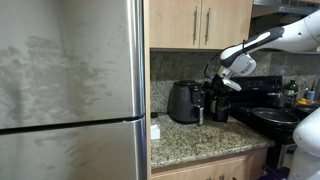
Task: Turn on the air fryer
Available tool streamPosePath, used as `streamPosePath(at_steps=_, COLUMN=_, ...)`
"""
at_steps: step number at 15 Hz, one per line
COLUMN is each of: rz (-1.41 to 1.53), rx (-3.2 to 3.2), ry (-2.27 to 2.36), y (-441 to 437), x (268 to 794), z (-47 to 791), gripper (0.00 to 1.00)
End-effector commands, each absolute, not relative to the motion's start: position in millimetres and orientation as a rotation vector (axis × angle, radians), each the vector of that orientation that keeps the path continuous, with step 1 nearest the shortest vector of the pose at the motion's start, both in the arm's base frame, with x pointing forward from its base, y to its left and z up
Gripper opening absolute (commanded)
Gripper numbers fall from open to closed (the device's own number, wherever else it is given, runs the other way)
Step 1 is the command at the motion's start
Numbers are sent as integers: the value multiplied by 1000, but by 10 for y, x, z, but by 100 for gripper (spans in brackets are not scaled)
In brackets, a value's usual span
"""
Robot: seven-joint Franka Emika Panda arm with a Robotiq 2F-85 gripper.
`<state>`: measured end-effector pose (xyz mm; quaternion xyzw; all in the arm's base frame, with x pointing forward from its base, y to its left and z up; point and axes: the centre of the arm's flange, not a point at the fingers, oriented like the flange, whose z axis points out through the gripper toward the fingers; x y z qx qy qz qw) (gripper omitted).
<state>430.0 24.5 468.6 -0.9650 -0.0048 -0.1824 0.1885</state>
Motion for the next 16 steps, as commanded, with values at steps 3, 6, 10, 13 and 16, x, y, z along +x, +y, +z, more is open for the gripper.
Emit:
streamPosePath(at_steps=3, rz=-727, rx=-2613, ry=85, y=510, x=4649, z=4300, gripper=100)
streamPosePath(at_steps=6, rz=-682, rx=-2650, ry=71, y=518, x=4536, z=4398, gripper=100)
streamPosePath(at_steps=10, rz=-730, rx=-2687, ry=146, y=426, x=4664, z=4294, gripper=100)
streamPosePath(at_steps=13, rz=-735, rx=-2666, ry=164, y=404, x=4610, z=4331, gripper=100)
streamPosePath(at_steps=16, rz=-729, rx=-2673, ry=172, y=409, x=4630, z=4275, gripper=100)
